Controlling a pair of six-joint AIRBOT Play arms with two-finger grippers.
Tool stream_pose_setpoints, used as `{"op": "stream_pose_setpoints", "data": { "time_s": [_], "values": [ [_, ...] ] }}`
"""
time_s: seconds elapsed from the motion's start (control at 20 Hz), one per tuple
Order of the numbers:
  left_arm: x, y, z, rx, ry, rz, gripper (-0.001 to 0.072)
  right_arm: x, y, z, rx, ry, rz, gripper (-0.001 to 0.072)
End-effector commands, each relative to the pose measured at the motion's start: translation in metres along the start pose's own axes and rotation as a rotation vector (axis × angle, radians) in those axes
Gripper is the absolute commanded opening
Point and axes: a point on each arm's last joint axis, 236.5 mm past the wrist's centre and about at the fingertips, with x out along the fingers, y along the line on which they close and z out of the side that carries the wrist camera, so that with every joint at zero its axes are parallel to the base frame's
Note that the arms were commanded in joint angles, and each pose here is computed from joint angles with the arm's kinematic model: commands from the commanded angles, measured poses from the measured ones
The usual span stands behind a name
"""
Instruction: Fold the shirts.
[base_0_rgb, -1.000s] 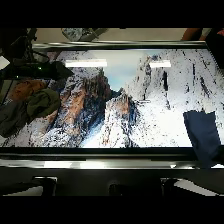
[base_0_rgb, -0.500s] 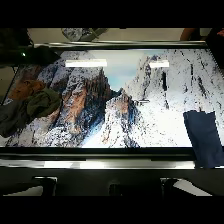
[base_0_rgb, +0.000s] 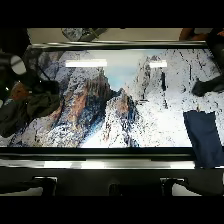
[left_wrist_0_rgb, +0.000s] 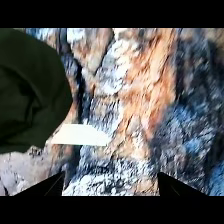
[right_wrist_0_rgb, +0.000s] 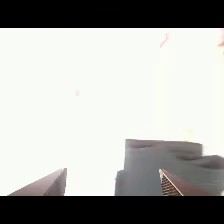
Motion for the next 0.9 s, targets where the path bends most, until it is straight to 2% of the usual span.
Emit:
{"op": "stream_pose_setpoints", "data": {
  "time_s": [0.0,0.85],
  "values": [
    [0.0385,-0.0103,-0.0536,-0.005,0.052,0.016,0.067,0.0458,0.0788,-0.0301,-0.125,0.214,0.165,0.0676],
    [0.0435,-0.018,-0.0589,0.015,0.028,0.006,0.0672,0.0506,0.0807,-0.036,-0.141,0.238,0.159,0.0669]
  ]
}}
